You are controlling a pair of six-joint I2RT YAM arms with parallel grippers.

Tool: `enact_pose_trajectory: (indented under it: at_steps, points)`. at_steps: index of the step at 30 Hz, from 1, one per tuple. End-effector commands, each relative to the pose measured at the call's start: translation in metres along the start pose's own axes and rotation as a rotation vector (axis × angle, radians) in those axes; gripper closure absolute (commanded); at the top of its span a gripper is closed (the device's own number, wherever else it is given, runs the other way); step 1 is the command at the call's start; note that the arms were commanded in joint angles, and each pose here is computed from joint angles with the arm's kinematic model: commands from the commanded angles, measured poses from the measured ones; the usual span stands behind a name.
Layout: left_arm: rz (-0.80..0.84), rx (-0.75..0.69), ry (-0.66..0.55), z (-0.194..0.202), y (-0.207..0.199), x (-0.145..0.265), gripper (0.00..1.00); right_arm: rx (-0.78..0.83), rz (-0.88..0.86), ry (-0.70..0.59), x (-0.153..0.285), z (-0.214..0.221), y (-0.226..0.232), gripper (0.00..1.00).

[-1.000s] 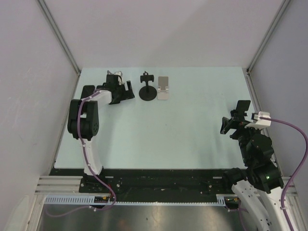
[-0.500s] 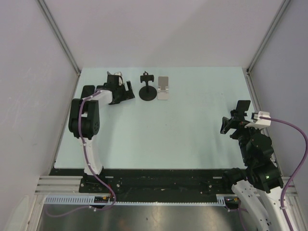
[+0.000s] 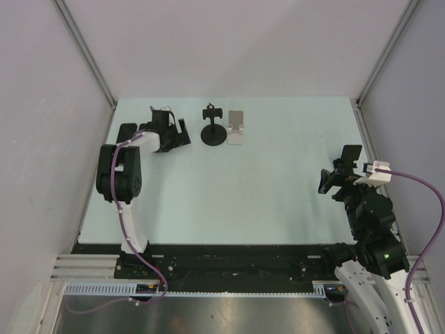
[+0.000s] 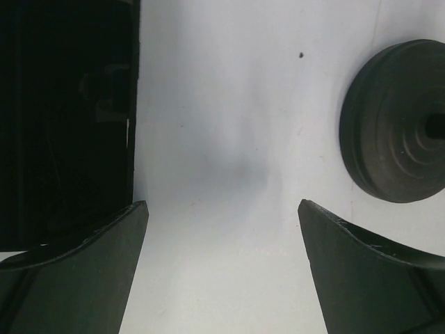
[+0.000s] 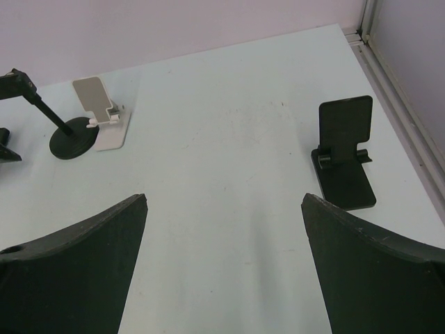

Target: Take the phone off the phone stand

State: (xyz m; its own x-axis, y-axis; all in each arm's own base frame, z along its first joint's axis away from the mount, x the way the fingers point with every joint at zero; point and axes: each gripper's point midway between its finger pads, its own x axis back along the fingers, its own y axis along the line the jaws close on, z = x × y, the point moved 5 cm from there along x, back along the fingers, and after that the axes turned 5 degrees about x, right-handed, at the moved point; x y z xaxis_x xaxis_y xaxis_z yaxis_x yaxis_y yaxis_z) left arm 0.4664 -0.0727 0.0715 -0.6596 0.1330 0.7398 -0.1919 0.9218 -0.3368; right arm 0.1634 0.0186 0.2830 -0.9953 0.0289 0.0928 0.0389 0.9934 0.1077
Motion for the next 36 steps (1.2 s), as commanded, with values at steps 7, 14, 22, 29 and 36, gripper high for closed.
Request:
enact_pose_trajectory:
  at_steps: [7, 14, 22, 29, 36]
  points:
    - [-0.053, 0.039, -0.062, -0.019, 0.017, 0.024, 0.05, 0.001, -0.01, -0.027, -0.002, -0.006, 0.002, 0.01]
    - [-0.047, 0.054, -0.069, -0.02, 0.018, 0.029, 0.04, 0.003, -0.007, -0.026, -0.001, -0.006, 0.001, 0.01]
    - [0.002, 0.078, -0.165, -0.047, 0.005, 0.066, 0.0, 0.002, -0.005, -0.029, -0.001, -0.007, 0.001, 0.01]
    - [0.105, 0.064, -0.355, -0.083, -0.021, 0.152, 0.0, -0.003, -0.017, -0.025, -0.002, -0.006, 0.003, 0.01]
    - [0.151, -0.016, -0.578, -0.079, -0.023, 0.259, 0.0, -0.024, -0.031, 0.02, -0.013, -0.001, 0.01, 0.0]
